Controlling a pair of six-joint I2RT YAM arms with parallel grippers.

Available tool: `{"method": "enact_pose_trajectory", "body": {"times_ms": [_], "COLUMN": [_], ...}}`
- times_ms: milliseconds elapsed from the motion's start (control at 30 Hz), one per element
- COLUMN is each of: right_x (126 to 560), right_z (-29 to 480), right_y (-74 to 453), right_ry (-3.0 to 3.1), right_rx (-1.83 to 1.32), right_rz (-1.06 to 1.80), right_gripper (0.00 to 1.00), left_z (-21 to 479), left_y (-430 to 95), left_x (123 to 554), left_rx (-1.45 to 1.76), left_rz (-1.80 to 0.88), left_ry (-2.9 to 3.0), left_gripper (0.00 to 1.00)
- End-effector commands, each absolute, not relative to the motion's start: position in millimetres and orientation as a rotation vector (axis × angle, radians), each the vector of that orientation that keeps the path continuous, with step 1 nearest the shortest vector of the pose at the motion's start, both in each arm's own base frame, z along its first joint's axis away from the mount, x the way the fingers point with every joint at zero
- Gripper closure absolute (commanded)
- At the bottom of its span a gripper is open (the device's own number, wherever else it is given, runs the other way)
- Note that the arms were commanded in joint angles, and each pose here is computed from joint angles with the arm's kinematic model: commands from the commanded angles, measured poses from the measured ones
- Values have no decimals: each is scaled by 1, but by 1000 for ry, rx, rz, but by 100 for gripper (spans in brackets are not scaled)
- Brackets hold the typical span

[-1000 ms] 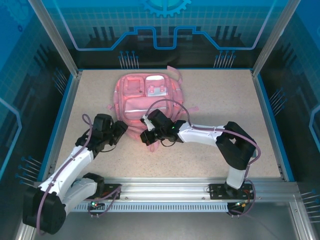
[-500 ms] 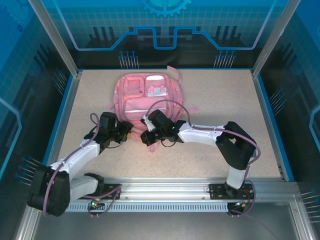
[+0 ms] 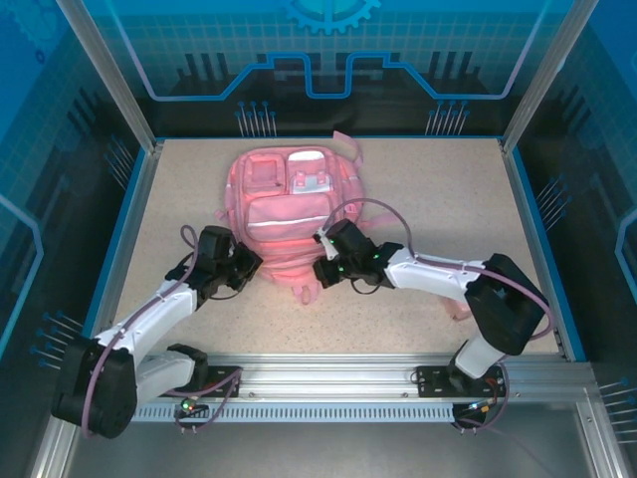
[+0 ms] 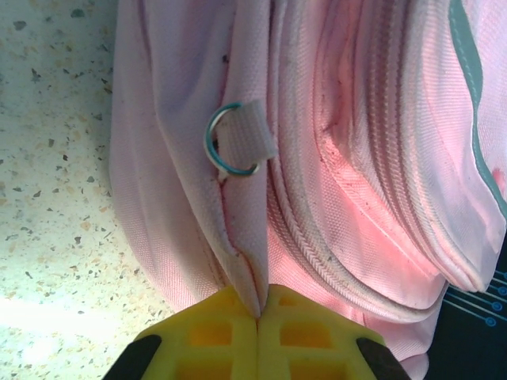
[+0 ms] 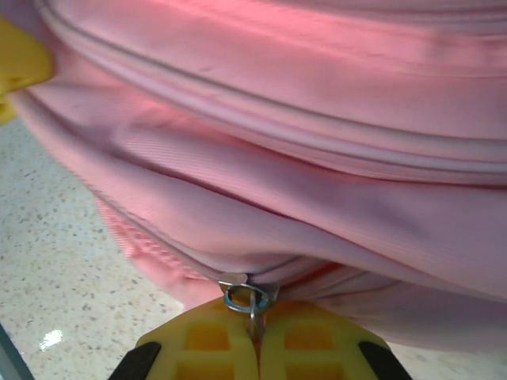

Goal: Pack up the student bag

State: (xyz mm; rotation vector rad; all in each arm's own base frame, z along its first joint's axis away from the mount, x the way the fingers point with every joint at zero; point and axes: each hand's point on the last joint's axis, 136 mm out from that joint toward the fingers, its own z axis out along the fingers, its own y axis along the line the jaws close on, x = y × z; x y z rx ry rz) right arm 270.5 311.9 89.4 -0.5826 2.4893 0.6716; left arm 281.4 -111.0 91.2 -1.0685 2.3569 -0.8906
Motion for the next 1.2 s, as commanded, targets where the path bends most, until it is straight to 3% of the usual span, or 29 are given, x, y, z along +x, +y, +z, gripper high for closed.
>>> {"method": "enact_pose_trajectory", "body": {"times_ms": [0, 467, 733, 967, 1033, 1100, 1167], "right_x": [292, 371, 410, 431, 420, 407, 395], "right_z": [85, 99, 102, 99, 106, 114, 123], "right_y": [247, 184, 181, 169, 179, 187, 188], "right_ry": [2525, 2465, 2420, 2466, 2467, 2467, 2475], "right_rx": [-467, -356, -442, -324, -360, -391, -393], "right_rz": [439, 417, 422, 462, 555, 641, 680], "right_gripper": [100, 100, 100, 100, 94, 82, 60], "left_z": [78, 85, 87, 88, 94, 104, 117], "left_y": [-78, -79, -71, -71, -76, -85, -92], "left_x": [266, 247, 235, 236, 241, 247, 252], "left_rx": [-1091, -882, -829, -830, -803, -754, -704], "left_rz": [-638, -604, -584, -613, -664, -738, -802], "left_ry": [2404, 2596, 2679, 2678, 2655, 2630, 2609], "left_gripper": [100, 100, 100, 100, 100, 100, 83]}}
